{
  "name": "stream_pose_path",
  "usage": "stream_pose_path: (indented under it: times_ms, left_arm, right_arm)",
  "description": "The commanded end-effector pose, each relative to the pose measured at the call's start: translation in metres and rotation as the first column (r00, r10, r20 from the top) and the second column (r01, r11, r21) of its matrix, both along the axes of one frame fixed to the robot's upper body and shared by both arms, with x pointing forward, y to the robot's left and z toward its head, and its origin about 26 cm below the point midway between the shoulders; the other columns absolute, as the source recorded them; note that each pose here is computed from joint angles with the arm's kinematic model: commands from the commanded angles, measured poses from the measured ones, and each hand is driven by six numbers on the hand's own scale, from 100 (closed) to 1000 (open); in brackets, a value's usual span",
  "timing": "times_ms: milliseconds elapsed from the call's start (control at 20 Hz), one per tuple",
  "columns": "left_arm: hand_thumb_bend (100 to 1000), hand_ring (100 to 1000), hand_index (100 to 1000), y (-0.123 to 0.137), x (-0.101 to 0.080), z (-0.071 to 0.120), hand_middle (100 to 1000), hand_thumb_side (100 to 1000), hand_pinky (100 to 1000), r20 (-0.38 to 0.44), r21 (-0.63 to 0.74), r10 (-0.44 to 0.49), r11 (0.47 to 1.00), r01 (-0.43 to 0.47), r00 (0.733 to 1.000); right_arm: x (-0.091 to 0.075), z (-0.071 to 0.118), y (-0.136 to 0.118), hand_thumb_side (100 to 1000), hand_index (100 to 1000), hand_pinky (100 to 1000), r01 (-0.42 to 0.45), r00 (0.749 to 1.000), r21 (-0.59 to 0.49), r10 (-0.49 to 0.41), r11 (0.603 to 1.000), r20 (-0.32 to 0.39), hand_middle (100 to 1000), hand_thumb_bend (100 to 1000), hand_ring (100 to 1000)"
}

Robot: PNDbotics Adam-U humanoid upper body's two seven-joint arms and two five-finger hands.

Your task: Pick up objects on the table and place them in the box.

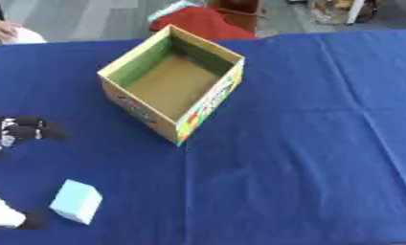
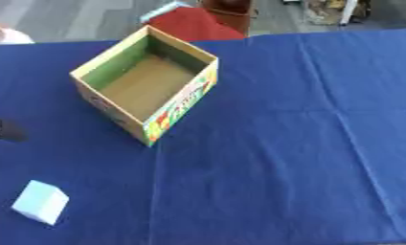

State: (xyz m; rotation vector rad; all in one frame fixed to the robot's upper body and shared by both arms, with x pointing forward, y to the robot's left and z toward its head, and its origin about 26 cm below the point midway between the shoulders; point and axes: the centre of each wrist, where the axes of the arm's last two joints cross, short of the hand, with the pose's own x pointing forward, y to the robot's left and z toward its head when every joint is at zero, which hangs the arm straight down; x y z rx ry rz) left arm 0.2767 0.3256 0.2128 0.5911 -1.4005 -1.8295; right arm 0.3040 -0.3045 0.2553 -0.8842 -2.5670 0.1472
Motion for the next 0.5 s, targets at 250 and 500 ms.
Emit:
stream_pose_path:
  times_ms: [250, 500]
  left_arm:
    - [592, 861, 968, -0.0026, -0.0007, 0.0098, 858, 394, 858, -0.052, 0.036, -0.006, 0.999, 0.008, 0.999]
    - [435, 871, 988, -0.0034, -0.0014, 0.0066, 876, 202, 866, -0.106, 0.049, 0.004, 0.999, 0.001, 0.994]
  right_arm:
    - [-0.004, 0.0095, 0.0003, 1000, 788, 686, -0.01, 0.999, -0.013, 0.01, 1.0, 0.039, 839, 100, 708]
    - [-0.004, 0.0095, 0.0004, 1000, 788, 686, -0.01, 0.999, -0.01, 0.011, 1.0, 0.041, 838, 100, 708]
